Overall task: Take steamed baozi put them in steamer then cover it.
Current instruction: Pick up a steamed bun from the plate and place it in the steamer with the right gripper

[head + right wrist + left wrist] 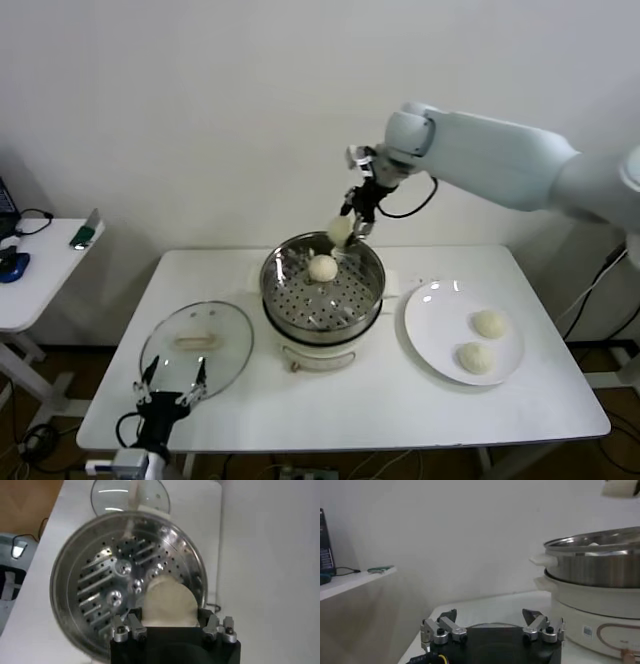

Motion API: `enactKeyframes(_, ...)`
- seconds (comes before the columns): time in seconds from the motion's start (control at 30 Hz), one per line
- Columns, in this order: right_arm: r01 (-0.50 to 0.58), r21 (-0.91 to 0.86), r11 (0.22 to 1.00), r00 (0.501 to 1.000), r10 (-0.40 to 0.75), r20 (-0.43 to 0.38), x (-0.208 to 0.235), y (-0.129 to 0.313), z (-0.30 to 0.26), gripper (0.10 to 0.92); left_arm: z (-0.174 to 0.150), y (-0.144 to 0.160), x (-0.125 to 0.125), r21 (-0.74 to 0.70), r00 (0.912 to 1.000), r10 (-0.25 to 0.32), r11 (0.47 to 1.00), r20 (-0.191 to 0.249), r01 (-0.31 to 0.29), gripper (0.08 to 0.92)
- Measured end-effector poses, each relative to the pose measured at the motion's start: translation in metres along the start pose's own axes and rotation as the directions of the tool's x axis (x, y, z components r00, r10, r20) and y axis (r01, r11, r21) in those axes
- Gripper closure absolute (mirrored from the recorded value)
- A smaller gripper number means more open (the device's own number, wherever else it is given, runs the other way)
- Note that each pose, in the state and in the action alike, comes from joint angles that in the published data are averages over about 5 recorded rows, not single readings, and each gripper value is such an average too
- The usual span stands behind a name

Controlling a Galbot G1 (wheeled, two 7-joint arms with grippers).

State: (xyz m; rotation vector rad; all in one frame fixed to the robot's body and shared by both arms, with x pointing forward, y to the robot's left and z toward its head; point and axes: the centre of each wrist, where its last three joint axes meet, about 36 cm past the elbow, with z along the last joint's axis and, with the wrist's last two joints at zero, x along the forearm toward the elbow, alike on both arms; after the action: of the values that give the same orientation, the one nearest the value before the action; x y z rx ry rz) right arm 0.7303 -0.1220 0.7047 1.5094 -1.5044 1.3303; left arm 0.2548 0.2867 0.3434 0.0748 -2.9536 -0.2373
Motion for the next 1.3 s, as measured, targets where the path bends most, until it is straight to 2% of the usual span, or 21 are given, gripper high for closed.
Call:
enactKeyframes(0.33, 0.087, 0.054, 0.995, 0.996, -0.086, -0.018, -0.079, 0.008, -0.054, 0.318, -0.002, 0.005, -0.008, -0.011, 0.9999, 0.001, 1.0, 0.016, -0.001, 0.177)
enactKeyframes(0.63, 0.147, 0.077, 0.986, 0.989, -0.145, -0.035, -0.133, 0.021, -0.075, 0.318, 0.001, 0.005, -0.011, -0.006, 0.9999, -0.003, 1.0, 0.012, 0.003, 0.177)
enactKeyframes(0.77, 0.154, 0.078, 0.985, 0.988, -0.151, -0.041, -0.144, 0.023, -0.077, 0.309, 0.001, 0.005, -0.013, -0.006, 0.9999, -0.004, 1.0, 0.014, 0.004, 0.177)
enactKeyframes(0.97, 0.152, 0.081, 0.985, 0.988, -0.149, -0.047, -0.151, 0.025, -0.08, 0.211, 0.001, 0.005, -0.015, -0.007, 0.9999, -0.004, 1.0, 0.016, 0.004, 0.177)
enactKeyframes(1.3, 0.136, 0.08, 0.987, 0.99, -0.133, -0.044, -0.132, 0.022, -0.072, 0.199, 0.001, 0.004, -0.016, -0.007, 0.9999, -0.006, 1.0, 0.014, 0.006, 0.177)
